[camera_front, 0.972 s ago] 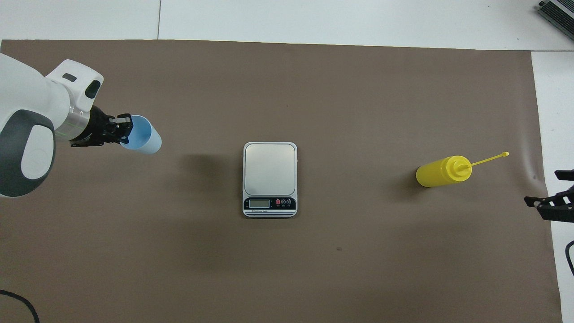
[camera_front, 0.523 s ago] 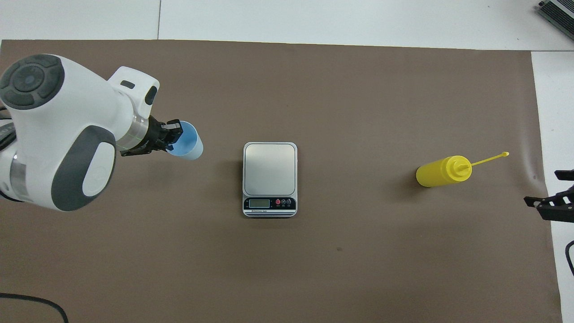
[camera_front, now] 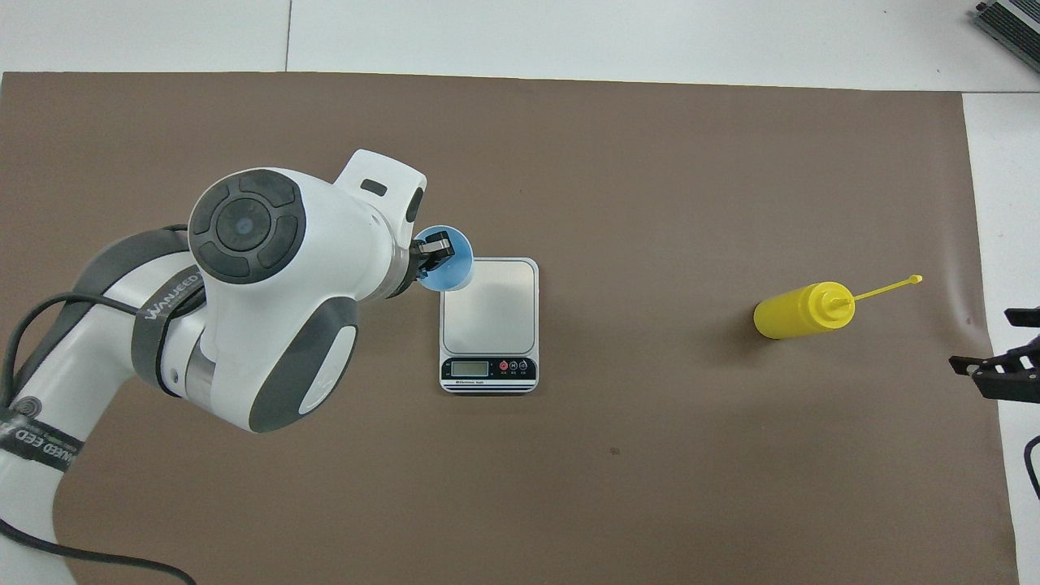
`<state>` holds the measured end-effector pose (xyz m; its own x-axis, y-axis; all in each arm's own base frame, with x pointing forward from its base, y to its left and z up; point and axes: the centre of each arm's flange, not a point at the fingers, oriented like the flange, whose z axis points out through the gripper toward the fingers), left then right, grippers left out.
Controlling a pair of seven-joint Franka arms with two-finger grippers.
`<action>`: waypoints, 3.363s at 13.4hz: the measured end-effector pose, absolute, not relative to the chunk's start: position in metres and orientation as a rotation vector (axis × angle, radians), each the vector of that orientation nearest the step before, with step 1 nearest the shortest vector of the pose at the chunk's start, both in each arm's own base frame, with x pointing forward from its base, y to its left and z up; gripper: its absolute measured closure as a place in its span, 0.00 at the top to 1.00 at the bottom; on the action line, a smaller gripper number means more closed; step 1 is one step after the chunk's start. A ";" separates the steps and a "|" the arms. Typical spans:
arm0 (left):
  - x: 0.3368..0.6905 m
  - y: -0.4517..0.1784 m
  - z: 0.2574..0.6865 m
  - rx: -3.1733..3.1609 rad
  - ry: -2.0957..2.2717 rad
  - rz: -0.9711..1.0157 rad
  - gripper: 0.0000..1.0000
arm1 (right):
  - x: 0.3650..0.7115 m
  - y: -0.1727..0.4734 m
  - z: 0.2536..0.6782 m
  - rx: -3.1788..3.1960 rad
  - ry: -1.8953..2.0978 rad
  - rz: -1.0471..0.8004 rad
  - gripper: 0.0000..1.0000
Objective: Pour seasoning into cup on scale with both arms
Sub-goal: 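Carry the blue cup with the left gripper over the scale, then lower the blue cup onto the scale and open the left gripper, then withdraw the left gripper while the right gripper moves toward the bottle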
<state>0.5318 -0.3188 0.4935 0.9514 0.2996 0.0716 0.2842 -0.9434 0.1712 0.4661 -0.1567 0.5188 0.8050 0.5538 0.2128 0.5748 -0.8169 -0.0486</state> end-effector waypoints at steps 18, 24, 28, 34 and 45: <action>0.484 -0.372 0.400 3.005 0.298 0.043 0.03 | 0.466 -0.157 0.518 -2.878 -0.903 -0.287 1.00; 0.485 -0.371 0.399 3.006 0.302 0.042 0.03 | 0.466 -0.157 0.518 -2.878 -0.903 -0.286 1.00; 0.485 -0.370 0.397 3.008 0.304 0.039 0.03 | 0.466 -0.156 0.518 -2.877 -0.903 -0.286 1.00; 0.487 -0.367 0.397 3.017 0.300 0.054 0.29 | 0.466 -0.155 0.518 -2.876 -0.904 -0.286 1.00; 0.532 -0.327 0.468 2.998 0.416 0.114 1.00 | 0.458 -0.152 0.508 -2.862 -0.916 -0.267 1.00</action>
